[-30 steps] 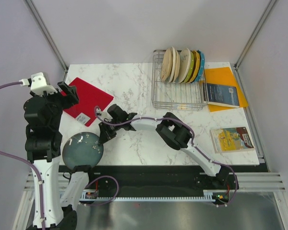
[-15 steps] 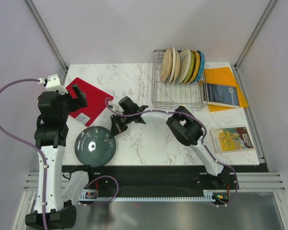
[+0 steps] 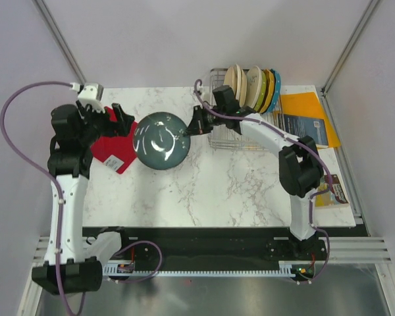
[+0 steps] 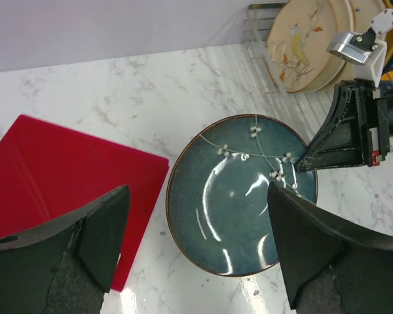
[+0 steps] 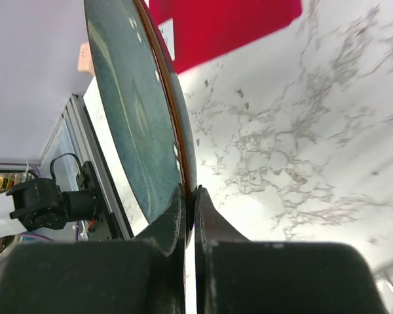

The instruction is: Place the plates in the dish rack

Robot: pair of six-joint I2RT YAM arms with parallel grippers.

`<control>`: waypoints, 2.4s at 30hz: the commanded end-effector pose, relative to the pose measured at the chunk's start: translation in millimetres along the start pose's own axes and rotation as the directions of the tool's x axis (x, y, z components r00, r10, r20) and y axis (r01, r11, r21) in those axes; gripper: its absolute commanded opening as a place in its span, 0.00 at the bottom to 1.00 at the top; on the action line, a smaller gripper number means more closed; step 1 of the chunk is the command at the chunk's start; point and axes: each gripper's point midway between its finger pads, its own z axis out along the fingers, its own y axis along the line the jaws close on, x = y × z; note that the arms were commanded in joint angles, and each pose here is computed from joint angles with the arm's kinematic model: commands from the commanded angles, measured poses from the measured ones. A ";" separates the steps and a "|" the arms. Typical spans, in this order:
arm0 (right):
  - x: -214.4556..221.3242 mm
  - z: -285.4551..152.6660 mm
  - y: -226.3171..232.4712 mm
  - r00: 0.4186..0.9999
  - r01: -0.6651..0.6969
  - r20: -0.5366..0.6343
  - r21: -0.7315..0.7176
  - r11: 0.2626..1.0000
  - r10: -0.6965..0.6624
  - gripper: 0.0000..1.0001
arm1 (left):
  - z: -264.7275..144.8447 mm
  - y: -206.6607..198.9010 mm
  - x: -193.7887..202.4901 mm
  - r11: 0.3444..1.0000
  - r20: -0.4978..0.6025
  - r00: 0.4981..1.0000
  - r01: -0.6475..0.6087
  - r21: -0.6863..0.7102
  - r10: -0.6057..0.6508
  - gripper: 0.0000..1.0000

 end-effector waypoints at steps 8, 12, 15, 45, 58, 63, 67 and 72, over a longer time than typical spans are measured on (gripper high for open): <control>-78.1 -82.2 60.1 0.969 0.171 0.204 -0.146 0.974 -0.139 0.00 | 65.1 -47.7 -23.3 0.843 -0.156 0.983 0.165 0.512 -0.097 0.73; -83.0 -86.0 59.3 0.970 0.150 0.217 -0.165 0.975 -0.112 0.00 | 78.3 -47.1 -13.4 0.813 -0.191 0.976 0.192 0.549 -0.102 0.72; -91.4 -91.0 56.0 0.967 0.132 0.239 -0.180 0.975 -0.087 0.00 | 83.8 -48.2 0.0 0.786 -0.224 0.970 0.213 0.580 -0.097 0.72; -98.4 -114.2 55.3 0.960 0.142 0.266 -0.200 0.969 -0.086 0.00 | 124.0 -19.9 57.6 0.830 -0.311 0.949 0.218 0.513 -0.056 0.70; -96.8 -87.9 50.1 0.969 0.110 0.241 -0.220 0.969 -0.055 0.00 | 122.4 -50.0 78.5 0.742 -0.387 0.918 0.316 0.592 -0.082 0.34; -87.1 -77.3 36.4 0.975 0.090 0.216 -0.214 0.973 -0.042 0.15 | 120.4 -52.6 78.5 0.728 -0.389 0.917 0.324 0.604 -0.086 0.03; -76.6 -68.9 31.6 0.982 0.084 0.184 -0.232 0.969 -0.041 0.48 | 119.0 -55.3 80.3 0.710 -0.399 0.912 0.342 0.616 -0.093 0.03; -67.5 -55.5 41.4 0.988 0.088 0.147 -0.274 0.958 -0.049 0.53 | 119.1 -56.0 81.2 0.703 -0.404 0.910 0.350 0.619 -0.097 0.02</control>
